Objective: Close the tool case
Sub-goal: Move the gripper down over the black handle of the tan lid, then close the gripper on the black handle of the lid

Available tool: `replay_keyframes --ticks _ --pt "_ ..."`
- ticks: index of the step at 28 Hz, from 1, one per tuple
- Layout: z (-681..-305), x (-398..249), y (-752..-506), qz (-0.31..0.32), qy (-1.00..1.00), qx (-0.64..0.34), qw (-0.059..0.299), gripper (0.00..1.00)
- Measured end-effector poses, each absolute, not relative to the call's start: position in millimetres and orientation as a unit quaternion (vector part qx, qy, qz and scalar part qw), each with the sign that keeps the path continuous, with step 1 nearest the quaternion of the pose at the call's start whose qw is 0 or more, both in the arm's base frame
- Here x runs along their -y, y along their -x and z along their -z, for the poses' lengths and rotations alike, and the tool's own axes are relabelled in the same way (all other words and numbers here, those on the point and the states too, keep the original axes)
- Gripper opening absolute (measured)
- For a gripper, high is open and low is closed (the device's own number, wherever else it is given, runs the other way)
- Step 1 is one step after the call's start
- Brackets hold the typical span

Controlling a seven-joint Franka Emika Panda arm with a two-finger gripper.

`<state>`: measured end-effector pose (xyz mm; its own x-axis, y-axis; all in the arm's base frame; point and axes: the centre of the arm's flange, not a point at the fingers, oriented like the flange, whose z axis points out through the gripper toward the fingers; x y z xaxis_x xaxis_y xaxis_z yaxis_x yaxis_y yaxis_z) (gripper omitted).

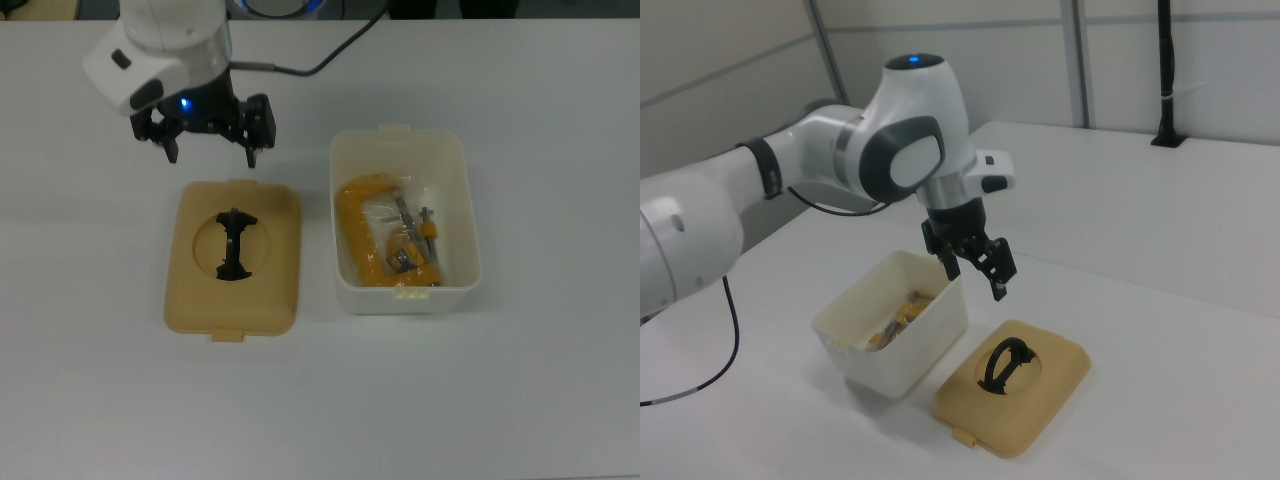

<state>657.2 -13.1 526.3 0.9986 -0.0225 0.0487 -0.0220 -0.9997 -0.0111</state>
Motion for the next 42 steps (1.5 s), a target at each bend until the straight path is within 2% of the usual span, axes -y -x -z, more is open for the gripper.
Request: replay_keyframes --ticks 10,22,32,42 --pt "-468.7 1.4 -679.1 0.030 0.999 -0.010 -0.003 1.00" --pt "-415.6 -15.1 -682.0 0.015 1.000 0.002 -0.007 1.00" --pt "-378.8 -12.9 -690.3 0.009 1.000 -0.008 -0.028 0.98" --pt "-372.9 -12.8 -690.8 0.005 1.000 -0.008 -0.029 0.63"
